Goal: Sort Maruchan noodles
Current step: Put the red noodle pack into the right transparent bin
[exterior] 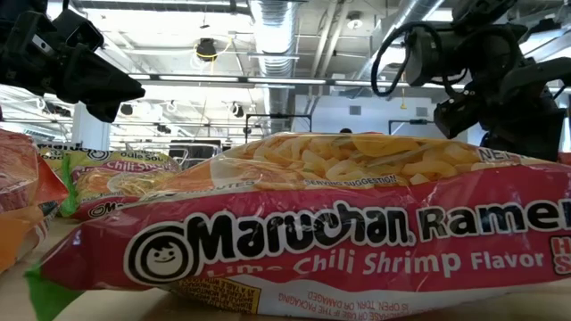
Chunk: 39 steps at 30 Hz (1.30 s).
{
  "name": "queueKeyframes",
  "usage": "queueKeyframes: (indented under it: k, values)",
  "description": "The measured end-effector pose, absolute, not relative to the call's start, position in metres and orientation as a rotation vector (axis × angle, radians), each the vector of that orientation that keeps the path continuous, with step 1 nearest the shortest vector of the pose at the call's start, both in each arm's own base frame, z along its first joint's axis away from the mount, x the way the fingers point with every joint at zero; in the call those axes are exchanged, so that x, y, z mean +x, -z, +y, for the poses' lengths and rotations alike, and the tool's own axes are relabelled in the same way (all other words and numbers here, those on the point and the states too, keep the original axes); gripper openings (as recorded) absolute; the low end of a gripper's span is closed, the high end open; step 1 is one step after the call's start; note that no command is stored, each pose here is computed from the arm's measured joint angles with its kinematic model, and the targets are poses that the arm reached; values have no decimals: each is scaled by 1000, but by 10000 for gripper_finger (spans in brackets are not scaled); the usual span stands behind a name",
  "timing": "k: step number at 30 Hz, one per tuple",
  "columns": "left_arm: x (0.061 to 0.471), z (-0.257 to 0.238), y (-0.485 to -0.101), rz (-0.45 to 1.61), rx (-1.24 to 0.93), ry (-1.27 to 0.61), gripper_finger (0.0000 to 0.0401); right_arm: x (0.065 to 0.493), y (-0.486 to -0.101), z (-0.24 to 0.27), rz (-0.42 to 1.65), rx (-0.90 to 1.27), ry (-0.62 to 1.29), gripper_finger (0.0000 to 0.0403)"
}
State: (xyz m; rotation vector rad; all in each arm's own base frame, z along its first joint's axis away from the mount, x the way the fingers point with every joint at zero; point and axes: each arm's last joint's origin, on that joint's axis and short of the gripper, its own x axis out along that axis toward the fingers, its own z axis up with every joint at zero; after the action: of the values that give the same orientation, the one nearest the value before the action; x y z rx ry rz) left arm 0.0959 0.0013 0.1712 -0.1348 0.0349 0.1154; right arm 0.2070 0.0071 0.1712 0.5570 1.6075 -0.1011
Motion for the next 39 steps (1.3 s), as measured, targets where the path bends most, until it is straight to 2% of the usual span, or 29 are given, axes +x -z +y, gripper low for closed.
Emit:
queueKeyframes:
  k: [3, 11, 17, 21, 31, 39]
  values:
    - [96, 1, -171, 35, -135, -115, 51, 205, -176, 7, 1585, 556, 95, 8]
    - [96, 1, -171, 35, -135, -116, 51, 209, -202, 6, 1504, 542, 108, 5]
    - [96, 1, -171, 35, -135, -116, 51, 223, -242, 6, 1388, 486, 57, 4]
    - [96, 1, -171, 35, -135, -116, 51, 233, -274, 2, 1286, 368, 74, 4]
    - [96, 1, -171, 35, -140, -115, 51, 240, -332, -34, 1084, 85, 298, 4]
    - [96, 1, -172, 30, -158, -116, 51, 234, -346, -82, 1032, -102, 557, 4]
